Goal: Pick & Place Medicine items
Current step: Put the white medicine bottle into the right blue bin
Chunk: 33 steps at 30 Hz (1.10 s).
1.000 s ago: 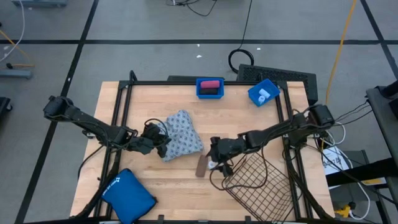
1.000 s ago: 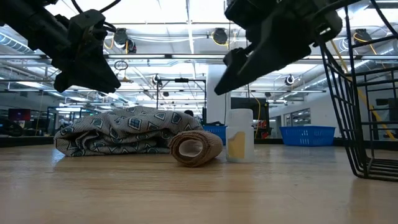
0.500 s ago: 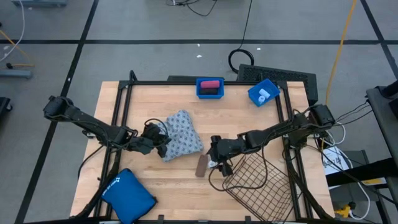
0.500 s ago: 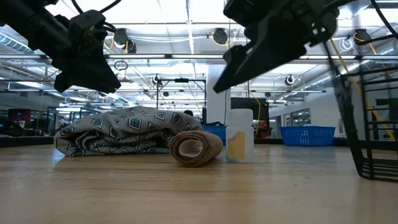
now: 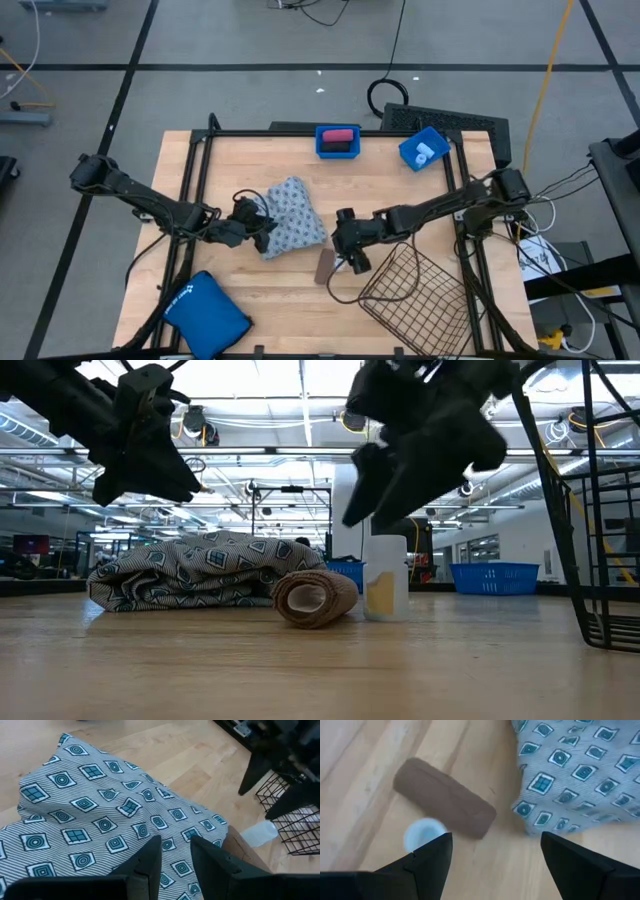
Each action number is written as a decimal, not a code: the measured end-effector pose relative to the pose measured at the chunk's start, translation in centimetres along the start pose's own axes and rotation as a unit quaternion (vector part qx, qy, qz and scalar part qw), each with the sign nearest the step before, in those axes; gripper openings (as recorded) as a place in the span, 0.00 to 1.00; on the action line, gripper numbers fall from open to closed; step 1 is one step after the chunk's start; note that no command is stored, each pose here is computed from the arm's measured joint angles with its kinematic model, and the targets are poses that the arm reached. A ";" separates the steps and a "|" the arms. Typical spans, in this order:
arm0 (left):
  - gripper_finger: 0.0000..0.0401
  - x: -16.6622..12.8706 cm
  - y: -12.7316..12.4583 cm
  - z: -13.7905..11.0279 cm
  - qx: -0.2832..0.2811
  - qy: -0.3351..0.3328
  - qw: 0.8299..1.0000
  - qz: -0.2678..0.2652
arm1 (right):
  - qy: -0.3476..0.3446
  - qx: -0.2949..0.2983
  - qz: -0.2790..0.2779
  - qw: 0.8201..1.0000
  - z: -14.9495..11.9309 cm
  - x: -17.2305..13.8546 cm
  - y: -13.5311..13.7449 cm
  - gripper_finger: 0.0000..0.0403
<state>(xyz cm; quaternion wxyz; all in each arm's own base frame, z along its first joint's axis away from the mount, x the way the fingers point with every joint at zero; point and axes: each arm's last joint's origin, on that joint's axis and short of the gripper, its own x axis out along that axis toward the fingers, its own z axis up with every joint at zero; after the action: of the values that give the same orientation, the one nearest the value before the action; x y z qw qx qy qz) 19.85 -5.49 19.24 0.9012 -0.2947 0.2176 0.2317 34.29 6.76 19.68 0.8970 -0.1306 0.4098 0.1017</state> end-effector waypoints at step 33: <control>0.28 0.0 -0.3 0.2 -0.012 -0.010 1.000 -0.014 | -0.009 -0.001 0.178 0.984 0.1 0.1 2.5 0.72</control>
<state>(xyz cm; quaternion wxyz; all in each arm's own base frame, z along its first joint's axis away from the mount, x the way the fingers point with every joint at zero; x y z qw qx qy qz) 20.08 -5.57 19.55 0.9032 -0.3058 0.2012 0.2242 33.62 9.19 19.29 0.8680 -0.0557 0.4181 0.2620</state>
